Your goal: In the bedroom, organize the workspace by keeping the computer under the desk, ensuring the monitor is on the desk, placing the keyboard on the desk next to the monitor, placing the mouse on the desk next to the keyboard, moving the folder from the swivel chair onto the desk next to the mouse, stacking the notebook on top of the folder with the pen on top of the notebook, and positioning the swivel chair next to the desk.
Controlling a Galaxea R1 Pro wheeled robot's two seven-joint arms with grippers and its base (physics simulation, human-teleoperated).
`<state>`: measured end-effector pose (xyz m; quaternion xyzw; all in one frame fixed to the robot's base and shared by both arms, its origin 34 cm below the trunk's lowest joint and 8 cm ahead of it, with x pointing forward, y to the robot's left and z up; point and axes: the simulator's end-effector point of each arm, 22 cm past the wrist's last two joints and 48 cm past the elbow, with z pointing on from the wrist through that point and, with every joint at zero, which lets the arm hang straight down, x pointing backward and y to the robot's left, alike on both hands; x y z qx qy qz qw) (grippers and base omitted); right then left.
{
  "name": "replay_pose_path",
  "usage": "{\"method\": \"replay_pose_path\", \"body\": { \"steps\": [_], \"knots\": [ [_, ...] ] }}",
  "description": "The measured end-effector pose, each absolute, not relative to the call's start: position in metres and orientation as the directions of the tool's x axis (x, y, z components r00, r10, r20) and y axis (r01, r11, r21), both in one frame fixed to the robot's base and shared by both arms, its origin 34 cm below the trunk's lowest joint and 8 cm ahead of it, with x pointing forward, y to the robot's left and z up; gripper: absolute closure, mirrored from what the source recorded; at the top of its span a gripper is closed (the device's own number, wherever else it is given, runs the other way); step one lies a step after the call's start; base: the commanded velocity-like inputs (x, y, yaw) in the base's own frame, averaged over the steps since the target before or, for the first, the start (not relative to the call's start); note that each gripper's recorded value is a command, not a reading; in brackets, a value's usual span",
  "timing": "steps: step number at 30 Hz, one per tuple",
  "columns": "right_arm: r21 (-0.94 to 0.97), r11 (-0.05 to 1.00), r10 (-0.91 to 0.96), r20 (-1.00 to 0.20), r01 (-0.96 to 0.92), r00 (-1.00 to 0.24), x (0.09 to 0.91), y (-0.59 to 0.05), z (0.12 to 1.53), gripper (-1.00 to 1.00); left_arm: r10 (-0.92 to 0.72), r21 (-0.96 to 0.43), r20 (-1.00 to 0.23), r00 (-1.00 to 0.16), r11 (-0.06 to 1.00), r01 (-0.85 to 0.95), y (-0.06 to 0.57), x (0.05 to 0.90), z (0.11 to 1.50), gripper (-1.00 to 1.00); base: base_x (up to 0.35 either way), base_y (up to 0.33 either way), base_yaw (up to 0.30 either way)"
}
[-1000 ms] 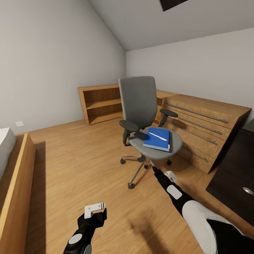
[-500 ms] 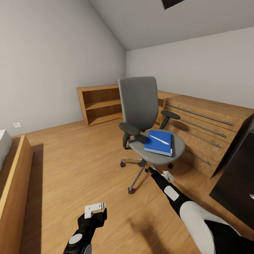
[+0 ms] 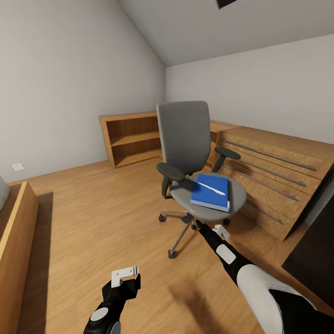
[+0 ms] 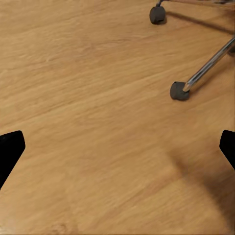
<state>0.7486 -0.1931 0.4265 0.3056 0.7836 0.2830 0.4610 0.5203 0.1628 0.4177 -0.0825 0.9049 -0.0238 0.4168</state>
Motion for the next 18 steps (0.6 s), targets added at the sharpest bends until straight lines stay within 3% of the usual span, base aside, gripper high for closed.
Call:
{"method": "replay_pose_path", "body": {
  "steps": [18],
  "knots": [
    [0.724, 0.655, 0.739, -0.553, 0.217, -0.384, 0.7496, -0.1953, 0.4280, -1.00, -0.170, -0.112, -0.750, -0.639, 0.985, -0.131, 0.1632, 0.5201, 0.4176, -1.00, 0.238, 0.000, 0.000]
  ]
}}
